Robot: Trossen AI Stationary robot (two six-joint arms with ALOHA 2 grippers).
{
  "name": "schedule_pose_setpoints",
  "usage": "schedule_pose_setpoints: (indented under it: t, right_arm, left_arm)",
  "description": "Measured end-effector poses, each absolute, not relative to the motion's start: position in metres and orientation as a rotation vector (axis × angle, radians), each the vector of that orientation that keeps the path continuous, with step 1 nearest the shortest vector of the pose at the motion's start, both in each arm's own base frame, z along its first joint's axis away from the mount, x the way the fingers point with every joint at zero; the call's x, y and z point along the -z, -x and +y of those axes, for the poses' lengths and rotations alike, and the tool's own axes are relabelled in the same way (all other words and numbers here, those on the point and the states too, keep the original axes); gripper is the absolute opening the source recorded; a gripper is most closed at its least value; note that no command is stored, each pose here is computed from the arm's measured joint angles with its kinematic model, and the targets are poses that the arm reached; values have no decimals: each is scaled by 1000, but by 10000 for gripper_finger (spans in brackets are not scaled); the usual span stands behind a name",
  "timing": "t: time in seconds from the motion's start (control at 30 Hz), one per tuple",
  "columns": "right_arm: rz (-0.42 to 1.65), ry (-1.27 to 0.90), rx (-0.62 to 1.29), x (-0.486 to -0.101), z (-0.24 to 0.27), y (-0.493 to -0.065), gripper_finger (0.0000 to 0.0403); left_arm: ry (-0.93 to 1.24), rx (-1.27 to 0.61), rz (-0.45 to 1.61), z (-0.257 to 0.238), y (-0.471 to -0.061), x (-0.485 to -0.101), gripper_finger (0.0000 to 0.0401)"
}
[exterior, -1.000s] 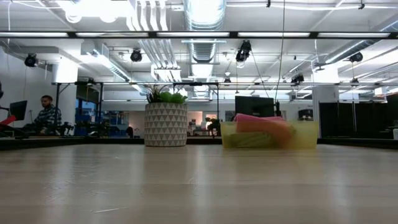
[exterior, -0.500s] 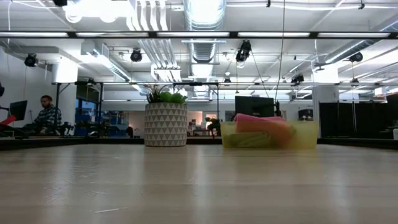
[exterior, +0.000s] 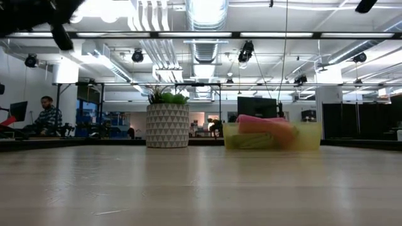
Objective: Fold microfiber towels
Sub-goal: Return to Home Position
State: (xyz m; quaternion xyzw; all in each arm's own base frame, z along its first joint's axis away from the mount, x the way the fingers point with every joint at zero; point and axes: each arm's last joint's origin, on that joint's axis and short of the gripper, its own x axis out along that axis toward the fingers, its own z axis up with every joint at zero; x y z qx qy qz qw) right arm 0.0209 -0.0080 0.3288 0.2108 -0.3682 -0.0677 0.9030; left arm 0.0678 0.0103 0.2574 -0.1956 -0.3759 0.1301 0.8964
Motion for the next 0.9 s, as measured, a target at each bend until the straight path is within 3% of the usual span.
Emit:
schedule_pose_setpoints:
  t: [0.23, 0.6, 0.9]
  right_arm:
    - [-672, -547, 26, -304, -7, -41, 76]
    - [-714, -668, -107, -251, -6, -67, 63]
    - [-655, -741, -250, -227, -3, -75, 64]
  left_arm:
    - [523, -230, -582, 8, -86, -214, 0]
    - [553, -236, -552, 8, -87, -210, 0]
    - [491, -43, -421, 2, -96, -204, 0]
